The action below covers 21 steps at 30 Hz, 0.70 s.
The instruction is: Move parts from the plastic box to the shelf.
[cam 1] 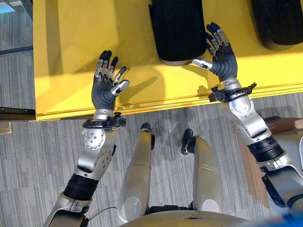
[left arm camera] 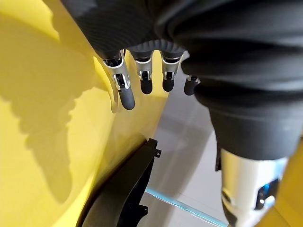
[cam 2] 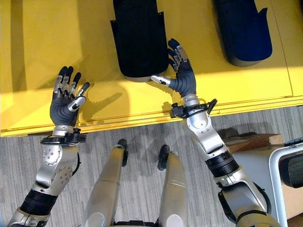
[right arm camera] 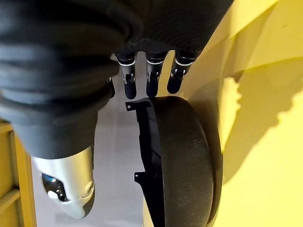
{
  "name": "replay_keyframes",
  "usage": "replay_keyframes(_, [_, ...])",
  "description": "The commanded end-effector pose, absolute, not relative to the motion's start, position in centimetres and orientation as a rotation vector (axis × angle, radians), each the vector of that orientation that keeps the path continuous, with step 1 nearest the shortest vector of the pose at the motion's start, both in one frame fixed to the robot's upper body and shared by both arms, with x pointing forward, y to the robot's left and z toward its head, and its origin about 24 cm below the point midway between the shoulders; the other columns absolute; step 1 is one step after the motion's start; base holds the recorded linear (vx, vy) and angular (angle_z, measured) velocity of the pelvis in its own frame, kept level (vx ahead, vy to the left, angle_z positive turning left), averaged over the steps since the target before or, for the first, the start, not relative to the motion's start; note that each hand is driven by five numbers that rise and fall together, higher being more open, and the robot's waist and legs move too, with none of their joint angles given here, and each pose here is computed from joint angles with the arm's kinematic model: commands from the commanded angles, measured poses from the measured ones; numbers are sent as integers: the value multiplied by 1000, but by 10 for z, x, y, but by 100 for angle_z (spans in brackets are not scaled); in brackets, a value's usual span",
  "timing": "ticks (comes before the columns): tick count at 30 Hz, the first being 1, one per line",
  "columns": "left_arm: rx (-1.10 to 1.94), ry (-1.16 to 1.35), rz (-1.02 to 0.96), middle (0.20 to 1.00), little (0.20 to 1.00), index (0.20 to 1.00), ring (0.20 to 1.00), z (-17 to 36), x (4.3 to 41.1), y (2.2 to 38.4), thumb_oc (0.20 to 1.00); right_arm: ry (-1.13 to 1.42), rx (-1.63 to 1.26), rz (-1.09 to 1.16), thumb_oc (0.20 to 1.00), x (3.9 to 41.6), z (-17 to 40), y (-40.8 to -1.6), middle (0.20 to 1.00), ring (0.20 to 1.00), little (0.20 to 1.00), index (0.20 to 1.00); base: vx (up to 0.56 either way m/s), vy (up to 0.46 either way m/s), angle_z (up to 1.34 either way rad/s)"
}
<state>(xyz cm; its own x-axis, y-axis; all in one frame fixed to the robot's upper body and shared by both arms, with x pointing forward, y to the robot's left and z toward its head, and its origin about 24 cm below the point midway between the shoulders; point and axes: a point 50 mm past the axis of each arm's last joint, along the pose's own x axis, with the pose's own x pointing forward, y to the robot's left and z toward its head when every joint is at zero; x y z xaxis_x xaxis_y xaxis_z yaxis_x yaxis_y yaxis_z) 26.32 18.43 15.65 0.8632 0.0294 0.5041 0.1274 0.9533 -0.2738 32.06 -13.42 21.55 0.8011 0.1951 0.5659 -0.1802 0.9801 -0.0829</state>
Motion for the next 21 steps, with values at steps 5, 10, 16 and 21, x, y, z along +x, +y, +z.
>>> replay_keyframes(5, [-295, -365, 43, 1000, 1000, 1000, 1000, 117, 250, 194, 1000, -844, 39, 100, 1000, 297, 250, -153, 1000, 1000, 1000, 1000, 0, 0, 0])
replay_keyframes(10, [-301, -370, 55, 1000, 1000, 1000, 1000, 117, 248, 195, 1000, -957, 45, 40, 1000, 280, 263, -166, 1000, 1000, 1000, 1000, 0, 0, 0])
replay_keyframes(16, [-294, -376, 62, 1000, 1000, 1000, 1000, 118, 246, 196, 1000, -1059, 15, 27, 1000, 258, 268, -167, 1000, 1000, 1000, 1000, 0, 0, 0])
replay_keyframes(21, [-275, -385, 64, 1000, 1000, 1000, 1000, 116, 242, 194, 1000, -1155, -225, 42, 1000, 228, 261, -153, 1000, 1000, 1000, 1000, 2, 13, -3])
